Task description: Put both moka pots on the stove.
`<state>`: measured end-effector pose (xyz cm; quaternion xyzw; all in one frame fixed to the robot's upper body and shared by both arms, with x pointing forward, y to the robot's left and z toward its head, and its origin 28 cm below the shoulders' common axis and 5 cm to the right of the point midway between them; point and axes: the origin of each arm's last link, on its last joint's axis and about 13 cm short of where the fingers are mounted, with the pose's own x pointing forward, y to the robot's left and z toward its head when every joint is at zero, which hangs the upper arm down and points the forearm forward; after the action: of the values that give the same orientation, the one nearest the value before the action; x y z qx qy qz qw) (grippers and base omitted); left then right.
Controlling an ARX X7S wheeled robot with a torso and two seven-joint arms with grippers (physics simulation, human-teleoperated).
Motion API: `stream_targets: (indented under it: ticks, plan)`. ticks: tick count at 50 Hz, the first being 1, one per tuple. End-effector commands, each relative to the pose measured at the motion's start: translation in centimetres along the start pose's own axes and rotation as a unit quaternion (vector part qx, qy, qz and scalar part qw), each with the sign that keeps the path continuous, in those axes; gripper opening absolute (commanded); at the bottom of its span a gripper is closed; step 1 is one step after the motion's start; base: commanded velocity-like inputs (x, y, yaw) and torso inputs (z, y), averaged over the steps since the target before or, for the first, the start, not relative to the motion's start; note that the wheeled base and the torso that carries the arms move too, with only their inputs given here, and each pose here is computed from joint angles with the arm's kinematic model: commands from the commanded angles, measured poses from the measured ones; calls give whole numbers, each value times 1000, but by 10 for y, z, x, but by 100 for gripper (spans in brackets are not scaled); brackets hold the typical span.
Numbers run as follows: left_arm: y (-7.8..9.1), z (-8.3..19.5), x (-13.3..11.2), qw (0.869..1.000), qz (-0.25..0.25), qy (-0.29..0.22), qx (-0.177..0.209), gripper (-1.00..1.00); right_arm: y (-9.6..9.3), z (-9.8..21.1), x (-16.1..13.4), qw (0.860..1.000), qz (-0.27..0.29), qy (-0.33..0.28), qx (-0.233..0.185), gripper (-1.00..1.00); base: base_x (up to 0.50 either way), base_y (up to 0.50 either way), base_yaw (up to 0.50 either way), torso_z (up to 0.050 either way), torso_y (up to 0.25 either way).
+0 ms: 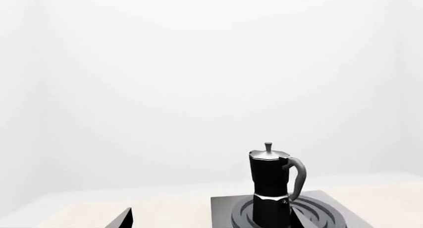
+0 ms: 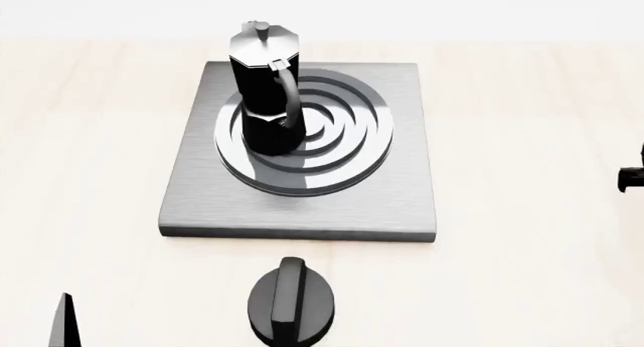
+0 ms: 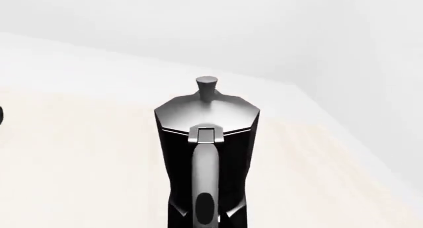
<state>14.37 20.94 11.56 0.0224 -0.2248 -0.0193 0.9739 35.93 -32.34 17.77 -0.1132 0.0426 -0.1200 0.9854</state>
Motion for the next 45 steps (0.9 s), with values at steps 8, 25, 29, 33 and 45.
stream_targets:
  ticks: [8, 25, 29, 33, 45]
  plan:
    - [0, 2, 1, 1000, 1, 0, -1, 100, 25, 58, 0, 993, 44, -114, -6, -100, 0, 0, 0, 0, 0]
    - [1, 6, 2, 1000, 3, 0, -2, 100, 57, 69, 3, 975, 162, -150, 2, -100, 0, 0, 0, 0, 0]
    - [1, 7, 2, 1000, 4, -1, -2, 100, 61, 69, 3, 966, 205, -159, 13, -100, 0, 0, 0, 0, 4]
    - [1, 7, 2, 1000, 3, 0, -2, 100, 65, 68, 2, 960, 231, -160, 11, -100, 0, 0, 0, 0, 0]
    - [2, 6, 3, 1000, 5, 0, -1, 100, 83, 61, 13, 953, 261, -154, 16, -100, 0, 0, 0, 0, 1]
